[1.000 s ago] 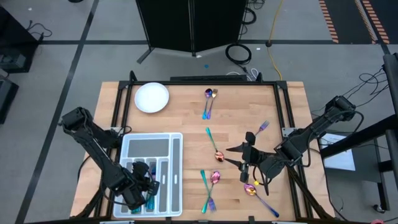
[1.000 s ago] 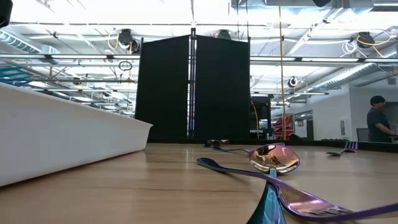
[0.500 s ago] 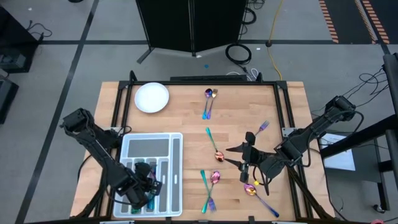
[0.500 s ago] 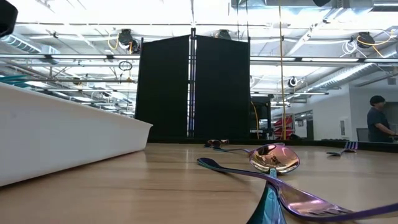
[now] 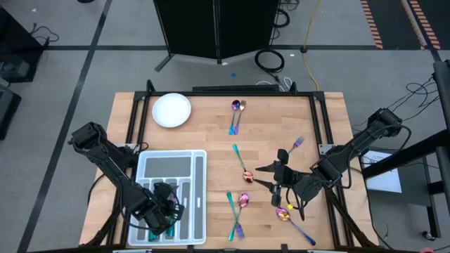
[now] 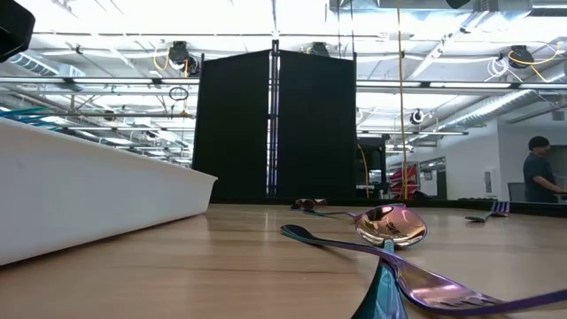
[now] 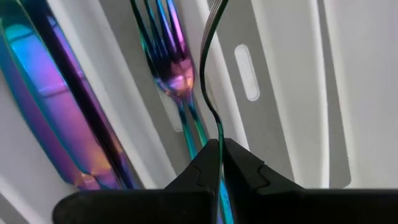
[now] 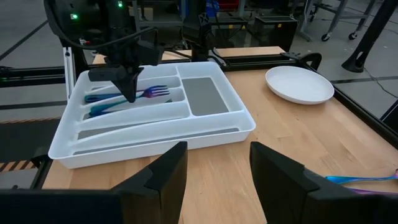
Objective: Sort silverware
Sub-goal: Put the iridescent blue fork in the silverware tray
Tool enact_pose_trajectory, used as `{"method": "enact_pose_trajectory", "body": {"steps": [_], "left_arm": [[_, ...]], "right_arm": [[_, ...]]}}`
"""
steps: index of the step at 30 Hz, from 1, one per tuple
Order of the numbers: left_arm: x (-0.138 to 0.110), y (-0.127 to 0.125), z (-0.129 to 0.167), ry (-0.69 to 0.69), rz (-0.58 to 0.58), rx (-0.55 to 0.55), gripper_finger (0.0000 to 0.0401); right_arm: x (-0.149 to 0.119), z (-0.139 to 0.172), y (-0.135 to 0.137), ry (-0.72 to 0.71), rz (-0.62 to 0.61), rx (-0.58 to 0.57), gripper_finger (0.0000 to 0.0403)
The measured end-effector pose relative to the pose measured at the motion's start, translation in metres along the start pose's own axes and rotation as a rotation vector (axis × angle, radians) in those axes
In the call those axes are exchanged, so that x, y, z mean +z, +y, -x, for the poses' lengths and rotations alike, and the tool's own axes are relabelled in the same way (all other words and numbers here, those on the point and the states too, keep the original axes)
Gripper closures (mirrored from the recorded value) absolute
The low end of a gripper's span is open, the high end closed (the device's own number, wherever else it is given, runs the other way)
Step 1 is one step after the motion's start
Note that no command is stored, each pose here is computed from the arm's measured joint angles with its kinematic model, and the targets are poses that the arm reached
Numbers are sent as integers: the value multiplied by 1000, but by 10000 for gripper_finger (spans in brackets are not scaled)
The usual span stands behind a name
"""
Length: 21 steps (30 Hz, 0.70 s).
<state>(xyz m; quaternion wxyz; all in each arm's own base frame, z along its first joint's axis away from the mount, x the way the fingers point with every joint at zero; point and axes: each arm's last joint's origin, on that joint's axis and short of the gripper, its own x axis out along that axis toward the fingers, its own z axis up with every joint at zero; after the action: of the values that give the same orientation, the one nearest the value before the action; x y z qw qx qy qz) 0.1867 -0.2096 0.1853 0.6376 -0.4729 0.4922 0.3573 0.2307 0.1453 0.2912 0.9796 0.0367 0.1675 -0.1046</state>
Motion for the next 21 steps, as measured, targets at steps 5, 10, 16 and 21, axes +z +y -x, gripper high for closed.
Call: {"method": "enact_pose_trajectory", "body": {"steps": [5, 10, 16, 21], "left_arm": [[0, 0, 0, 7, -3, 7, 383], [-1, 0, 0, 19, -27, 9, 371], [0, 1, 1, 26, -25, 18, 323], [7, 4, 11, 23, -22, 27, 303]], "right_arm": [[0, 0, 0, 0, 0, 0, 241], [0, 0, 0, 0, 0, 0, 241], [0, 0, 0, 0, 0, 0, 241], [0, 0, 0, 0, 0, 0, 241]]}}
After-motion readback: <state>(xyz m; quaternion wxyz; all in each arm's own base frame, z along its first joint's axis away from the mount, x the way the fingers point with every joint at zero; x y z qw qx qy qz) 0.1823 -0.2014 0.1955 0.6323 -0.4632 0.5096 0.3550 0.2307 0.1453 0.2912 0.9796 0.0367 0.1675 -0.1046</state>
